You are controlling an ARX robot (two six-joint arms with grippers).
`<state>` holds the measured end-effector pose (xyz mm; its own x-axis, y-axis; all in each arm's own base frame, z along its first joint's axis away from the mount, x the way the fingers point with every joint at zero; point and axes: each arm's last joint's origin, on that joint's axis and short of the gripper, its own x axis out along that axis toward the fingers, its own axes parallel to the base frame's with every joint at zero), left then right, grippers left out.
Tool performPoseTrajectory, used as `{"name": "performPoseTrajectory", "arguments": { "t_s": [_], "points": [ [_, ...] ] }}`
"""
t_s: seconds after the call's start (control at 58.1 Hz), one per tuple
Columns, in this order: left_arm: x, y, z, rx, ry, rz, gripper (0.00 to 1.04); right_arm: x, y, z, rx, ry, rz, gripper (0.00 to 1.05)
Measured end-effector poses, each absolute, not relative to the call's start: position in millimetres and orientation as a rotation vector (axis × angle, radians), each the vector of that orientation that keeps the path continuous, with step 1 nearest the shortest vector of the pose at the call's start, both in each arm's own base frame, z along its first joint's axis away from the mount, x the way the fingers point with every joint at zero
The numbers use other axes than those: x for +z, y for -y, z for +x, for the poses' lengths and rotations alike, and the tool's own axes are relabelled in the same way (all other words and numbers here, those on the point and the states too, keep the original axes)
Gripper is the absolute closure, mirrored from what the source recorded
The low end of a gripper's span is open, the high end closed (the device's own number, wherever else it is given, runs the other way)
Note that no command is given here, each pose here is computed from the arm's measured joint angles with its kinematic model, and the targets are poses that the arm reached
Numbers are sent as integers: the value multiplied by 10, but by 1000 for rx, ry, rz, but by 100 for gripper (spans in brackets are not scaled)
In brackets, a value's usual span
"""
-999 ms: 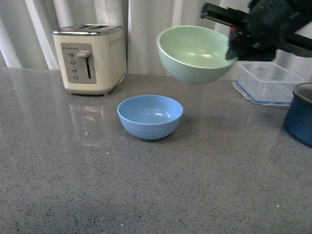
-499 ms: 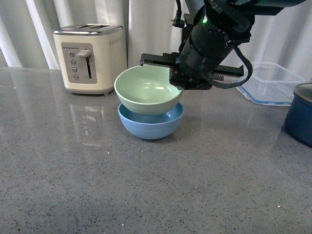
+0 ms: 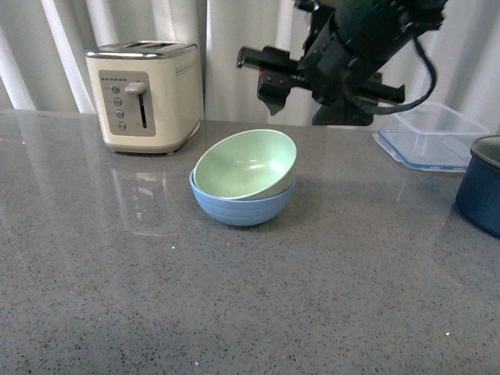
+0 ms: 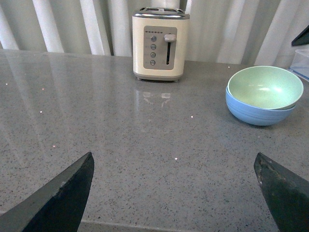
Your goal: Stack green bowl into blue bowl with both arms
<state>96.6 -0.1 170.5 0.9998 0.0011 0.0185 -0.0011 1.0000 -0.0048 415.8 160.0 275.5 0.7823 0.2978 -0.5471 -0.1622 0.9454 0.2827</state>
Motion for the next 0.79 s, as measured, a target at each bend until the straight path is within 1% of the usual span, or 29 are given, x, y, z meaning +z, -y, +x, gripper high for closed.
{"name": "performPoseTrajectory", "arguments": {
  "t_s": [0.121, 0.172, 0.224, 0.241, 0.258, 0.276, 0.293, 0.344, 0.362, 0.396, 0.465, 0.551, 0.689, 0.74, 0.775, 0.792],
  "points": [
    [1705, 1, 966, 1, 19, -5, 7, 2985, -1308, 3873, 320, -544, 246, 16],
    [1705, 1, 966, 1, 19, -5, 7, 3068, -1100, 3681, 353, -501, 249, 8],
    [1705, 0, 966, 1, 19, -5, 7, 3102, -878, 3440, 357, -459, 235, 11],
    [1705, 0, 966, 1, 18, -5, 7, 3098, -845, 3385, 329, -428, 212, 12],
    [1705, 0, 966, 2, 19, -5, 7, 3081, -794, 3321, 247, -325, 163, 17],
    [1705, 0, 966, 2, 19, -5, 7, 3075, -776, 3301, 215, -286, 147, 18],
    [1705, 1, 966, 1, 19, -5, 7, 3058, -736, 3263, 155, -217, 119, 22],
    [1706, 1, 965, -2, 19, -5, 7, 2979, -656, 3153, 48, -89, 76, 31],
    [1706, 1, 965, -2, 19, -5, 7, 2957, -640, 3128, 36, -71, 71, 32],
    [1705, 1, 966, -2, 18, -5, 7, 2853, -584, 3030, 14, -25, 55, 40],
    [1705, 1, 966, -1, 18, -5, 7, 2694, -505, 2885, 5, 3, 36, 50],
    [1705, 1, 966, -1, 18, -5, 7, 2500, -414, 2675, 7, 1, 18, 66],
    [1705, 1, 966, -1, 18, -5, 7, 2327, -309, 2437, 5, 0, 8, 87],
    [1705, 1, 966, -1, 18, -5, 7, 2245, -262, 2332, -2, -5, 5, 98],
    [1705, 1, 966, -1, 18, -5, 7, 2208, -244, 2285, -3, -8, 5, 103],
    [1705, 1, 966, -1, 18, -5, 7, 2189, -233, 2256, -2, -8, 0, 104]
  ]
}}
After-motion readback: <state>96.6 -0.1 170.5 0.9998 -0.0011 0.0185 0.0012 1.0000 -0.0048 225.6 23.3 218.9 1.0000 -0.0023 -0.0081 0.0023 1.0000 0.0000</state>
